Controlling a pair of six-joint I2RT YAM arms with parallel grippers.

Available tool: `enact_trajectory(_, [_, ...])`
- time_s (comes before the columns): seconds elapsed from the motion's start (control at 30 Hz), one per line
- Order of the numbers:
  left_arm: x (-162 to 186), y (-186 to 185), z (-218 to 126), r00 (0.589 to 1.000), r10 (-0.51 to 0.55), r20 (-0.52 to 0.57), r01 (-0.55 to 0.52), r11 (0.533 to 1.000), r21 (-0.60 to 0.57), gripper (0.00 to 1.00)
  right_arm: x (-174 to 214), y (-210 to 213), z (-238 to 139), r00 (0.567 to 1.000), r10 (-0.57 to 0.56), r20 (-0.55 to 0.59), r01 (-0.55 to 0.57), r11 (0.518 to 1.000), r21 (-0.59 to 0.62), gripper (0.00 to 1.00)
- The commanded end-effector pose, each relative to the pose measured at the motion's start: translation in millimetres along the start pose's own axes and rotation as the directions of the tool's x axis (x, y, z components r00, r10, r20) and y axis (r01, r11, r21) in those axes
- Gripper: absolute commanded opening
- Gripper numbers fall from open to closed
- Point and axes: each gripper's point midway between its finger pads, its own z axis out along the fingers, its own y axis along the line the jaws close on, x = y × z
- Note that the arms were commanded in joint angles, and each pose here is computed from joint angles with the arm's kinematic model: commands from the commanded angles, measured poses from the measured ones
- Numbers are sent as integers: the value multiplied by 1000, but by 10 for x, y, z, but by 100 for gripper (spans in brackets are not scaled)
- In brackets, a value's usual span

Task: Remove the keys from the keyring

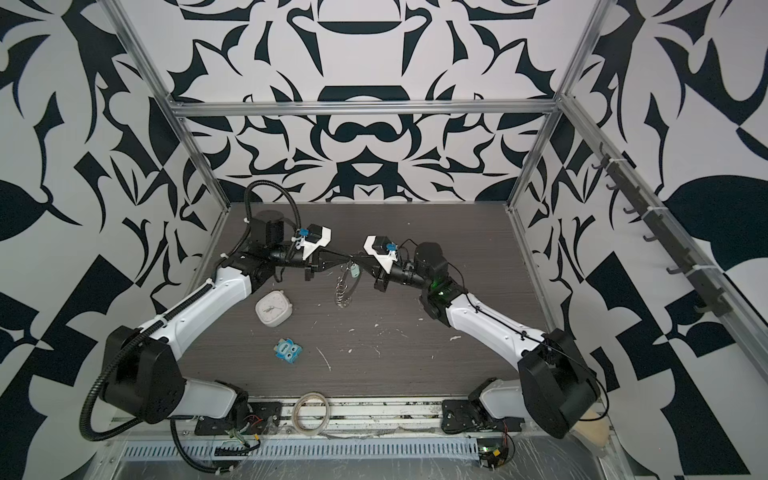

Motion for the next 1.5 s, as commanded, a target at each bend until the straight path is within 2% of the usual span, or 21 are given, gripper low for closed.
enact_trajectory(0.0, [-5, 18, 12, 1000, 2, 11, -2, 1000, 13, 2, -244, 119, 13, 995, -61, 79, 64, 997, -41, 0])
enact_trajectory(0.1, [-13, 16, 12, 1000, 11, 14, -11, 1000, 15, 2, -213, 158, 32, 996, -63, 66, 67, 996, -57, 0])
enact_trajectory(0.17, [-21, 17, 9, 1000, 14, 18, -15, 1000, 16, 11, -183, 163, 32, 996, -60, 63, 64, 996, -58, 0])
enact_trajectory(0.23, [-33, 12, 7, 1000, 19, 21, -19, 1000, 18, 14, -177, 164, 37, 996, -54, 64, 58, 997, -59, 0])
enact_trajectory(0.3, [-48, -4, 5, 999, 24, 26, -25, 999, 24, 13, -197, 172, 41, 996, -55, 69, 60, 996, -66, 0])
enact_trajectory(0.4, [-51, -23, 7, 999, 32, 34, -33, 999, 38, 0, -199, 192, 61, 997, -38, 71, 44, 995, -86, 0])
enact_trajectory(0.67, [-49, -43, -25, 995, 95, 24, -96, 995, 7, 0, -172, 163, 29, 998, -44, 48, 47, 997, -57, 0])
enact_trajectory(0.7, [-39, -47, -36, 995, 102, 19, -103, 995, 4, 0, -183, 141, 12, 998, -51, 37, 53, 998, -40, 3])
enact_trajectory(0.8, [-28, -53, -60, 994, 107, 16, -107, 994, 2, 0, -194, 108, -38, 999, -46, 10, 46, 999, -18, 29])
enact_trajectory(0.87, [-21, -63, -63, 994, 112, 14, -112, 994, 5, 0, -208, 77, -90, 999, -38, 7, 38, 999, -8, 36])
enact_trajectory(1.0, [-21, -67, -69, 991, 131, 15, -131, 991, 6, 0, -258, 27, -200, 1000, -16, 11, 16, 1000, 4, 42])
enact_trajectory(1.2, [-47, -61, -79, 990, 141, 16, -142, 990, 13, 0, -245, -74, -398, 996, 87, 15, -87, 996, -7, 42])
enact_trajectory(1.37, [-72, -86, -81, 989, 148, 30, -149, 988, 30, 0, -92, -88, -362, 983, 182, 32, -181, 983, -41, 38])
enact_trajectory(1.47, [-92, -130, -89, 987, 157, 37, -158, 986, 44, 0, -73, -110, -318, 979, 199, 46, -197, 979, -53, 34])
